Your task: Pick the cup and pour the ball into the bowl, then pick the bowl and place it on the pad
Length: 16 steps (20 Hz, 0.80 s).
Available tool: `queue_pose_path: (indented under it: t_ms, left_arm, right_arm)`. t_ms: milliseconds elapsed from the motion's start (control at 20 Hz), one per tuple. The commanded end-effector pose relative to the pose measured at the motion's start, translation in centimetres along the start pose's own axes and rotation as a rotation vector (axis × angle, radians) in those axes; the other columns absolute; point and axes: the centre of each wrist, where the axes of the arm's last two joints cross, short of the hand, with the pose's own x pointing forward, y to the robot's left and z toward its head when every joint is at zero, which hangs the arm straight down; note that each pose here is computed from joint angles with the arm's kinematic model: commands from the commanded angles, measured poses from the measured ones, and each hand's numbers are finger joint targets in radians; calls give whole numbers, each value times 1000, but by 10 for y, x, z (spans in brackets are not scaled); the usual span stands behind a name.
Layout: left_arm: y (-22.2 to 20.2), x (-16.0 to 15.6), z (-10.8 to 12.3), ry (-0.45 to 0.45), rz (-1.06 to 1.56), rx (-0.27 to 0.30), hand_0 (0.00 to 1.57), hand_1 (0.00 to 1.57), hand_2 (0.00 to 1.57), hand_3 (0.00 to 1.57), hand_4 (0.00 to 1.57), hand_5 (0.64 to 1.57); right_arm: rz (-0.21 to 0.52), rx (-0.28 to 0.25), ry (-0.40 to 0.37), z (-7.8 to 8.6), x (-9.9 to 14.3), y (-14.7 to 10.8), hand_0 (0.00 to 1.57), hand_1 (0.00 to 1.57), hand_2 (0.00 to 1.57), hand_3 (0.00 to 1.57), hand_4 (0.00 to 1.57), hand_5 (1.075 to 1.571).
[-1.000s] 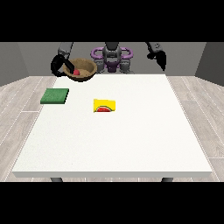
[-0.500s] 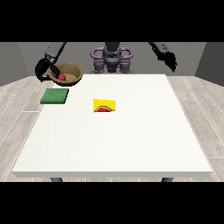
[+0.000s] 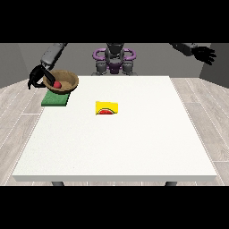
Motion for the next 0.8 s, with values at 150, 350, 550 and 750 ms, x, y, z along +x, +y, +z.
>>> queue_pose_path:
  t_ms: [150, 350, 550, 750]
  left_arm:
    - [47, 12, 8, -51, 11, 20, 0, 0, 0, 0, 1187, 1557]
    - [47, 40, -14, -138, 3, 14, 0, 0, 0, 0, 1188, 1558]
    - [42, 23, -5, -81, 2, 16, 0, 0, 0, 0, 1174, 1549]
    - [44, 14, -2, -42, -15, 13, 0, 0, 0, 0, 1178, 1550]
  right_arm:
    - [-46, -51, -3, -6, 4, -8, 1571, 1571, 1571, 0, 685, 1567]
    - [-53, -188, -9, -11, -2, -50, 1218, 1218, 1411, 1299, 0, 1553]
    - [-65, -101, 39, -18, 13, -43, 420, 420, 562, 917, 0, 1518]
    - [-61, -56, 35, -18, 23, -18, 0, 0, 184, 118, 0, 1392]
